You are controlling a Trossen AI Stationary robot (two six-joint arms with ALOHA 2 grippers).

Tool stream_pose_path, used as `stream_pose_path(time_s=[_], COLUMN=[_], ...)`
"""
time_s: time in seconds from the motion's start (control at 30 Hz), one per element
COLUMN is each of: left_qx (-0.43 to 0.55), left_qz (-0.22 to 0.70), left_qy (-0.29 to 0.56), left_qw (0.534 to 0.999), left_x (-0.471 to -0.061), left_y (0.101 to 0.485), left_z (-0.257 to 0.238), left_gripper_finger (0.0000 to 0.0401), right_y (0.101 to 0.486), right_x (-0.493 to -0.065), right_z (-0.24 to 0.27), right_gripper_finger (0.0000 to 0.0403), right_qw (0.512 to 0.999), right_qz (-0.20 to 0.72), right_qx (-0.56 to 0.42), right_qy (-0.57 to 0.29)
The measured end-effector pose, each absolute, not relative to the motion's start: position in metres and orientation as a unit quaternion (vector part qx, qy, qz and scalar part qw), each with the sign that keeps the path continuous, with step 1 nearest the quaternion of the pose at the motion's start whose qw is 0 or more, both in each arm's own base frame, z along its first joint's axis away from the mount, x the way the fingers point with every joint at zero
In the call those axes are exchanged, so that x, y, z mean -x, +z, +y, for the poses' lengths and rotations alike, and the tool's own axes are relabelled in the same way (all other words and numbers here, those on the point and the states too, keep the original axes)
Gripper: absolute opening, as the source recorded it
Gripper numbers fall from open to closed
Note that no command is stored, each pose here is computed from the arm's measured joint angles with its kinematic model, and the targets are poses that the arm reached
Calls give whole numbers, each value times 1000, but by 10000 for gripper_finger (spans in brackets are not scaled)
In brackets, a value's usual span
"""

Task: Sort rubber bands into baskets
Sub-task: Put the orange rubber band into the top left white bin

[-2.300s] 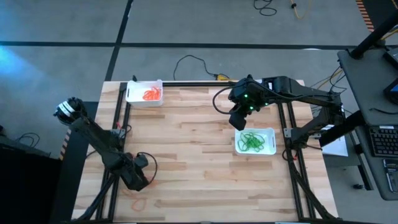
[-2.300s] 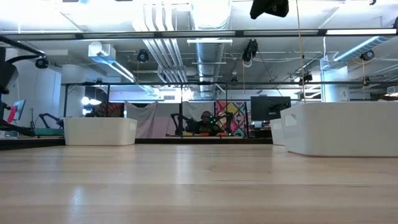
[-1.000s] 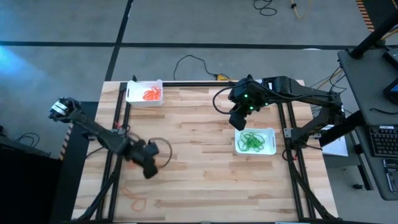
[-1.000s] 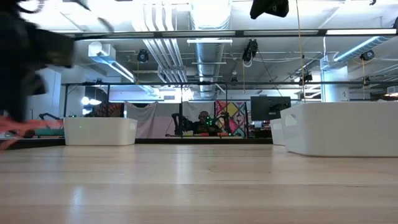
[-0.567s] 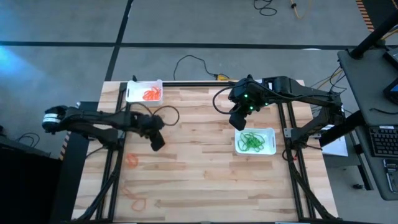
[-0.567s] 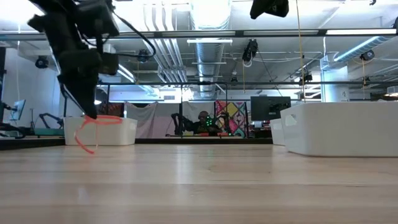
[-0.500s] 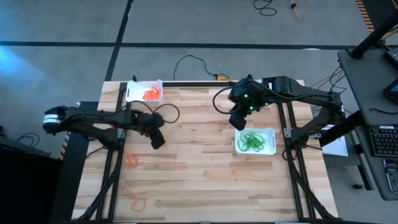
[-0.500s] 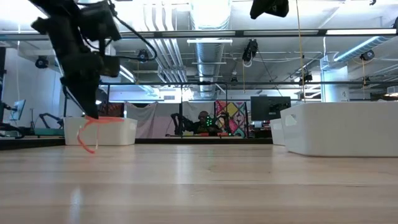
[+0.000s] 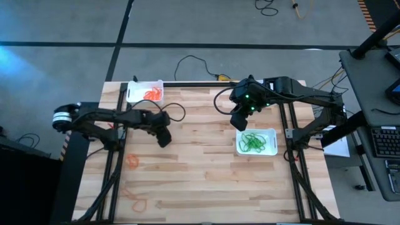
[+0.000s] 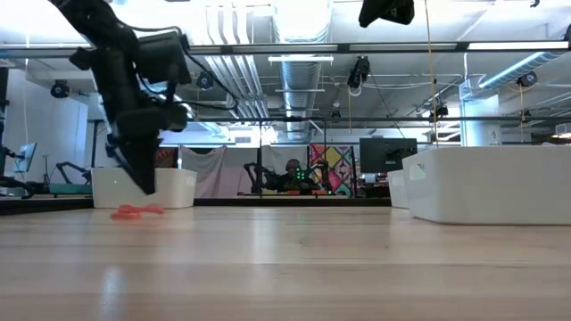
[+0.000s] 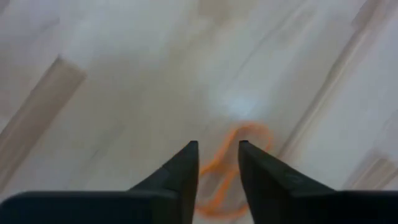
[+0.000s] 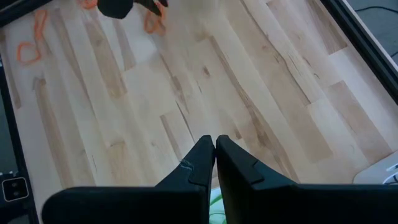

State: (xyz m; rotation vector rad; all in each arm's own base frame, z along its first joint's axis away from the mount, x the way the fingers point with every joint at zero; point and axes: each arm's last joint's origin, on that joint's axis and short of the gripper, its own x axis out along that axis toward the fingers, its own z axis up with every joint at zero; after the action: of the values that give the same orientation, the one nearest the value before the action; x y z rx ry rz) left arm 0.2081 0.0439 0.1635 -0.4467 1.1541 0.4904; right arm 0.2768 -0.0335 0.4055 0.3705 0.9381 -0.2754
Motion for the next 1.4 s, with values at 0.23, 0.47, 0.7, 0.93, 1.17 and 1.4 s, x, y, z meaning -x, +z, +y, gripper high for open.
stream_pose_path(time_s=[0.23, 0.47, 0.7, 0.93, 1.17, 1.4], left_qx=[175, 81, 83, 118, 171, 198], left_qz=[539, 577, 616, 604, 538, 446], left_qy=[178, 86, 101, 149, 194, 288], left_qw=[804, 808, 777, 774, 803, 824], left_x=[-221, -225, -231, -231, -221, -204], left_y=[161, 150, 127, 128, 162, 221], left_z=[40, 29, 31, 34, 52, 103], left_gripper_finger=[170, 207, 170, 22, 2, 0], right_y=[405, 405, 405, 405, 405, 405], right_x=[-277, -277, -277, -277, -277, -277], right_z=[-33, -34, -34, -33, -33, -33], right_gripper_finger=[13, 13, 13, 13, 13, 13], right_qw=[866, 866, 866, 866, 866, 866], right_qz=[448, 448, 448, 448, 448, 448], right_qx=[-177, -177, -177, -177, -177, -177], right_qy=[-131, -132, -132, -131, -131, -131])
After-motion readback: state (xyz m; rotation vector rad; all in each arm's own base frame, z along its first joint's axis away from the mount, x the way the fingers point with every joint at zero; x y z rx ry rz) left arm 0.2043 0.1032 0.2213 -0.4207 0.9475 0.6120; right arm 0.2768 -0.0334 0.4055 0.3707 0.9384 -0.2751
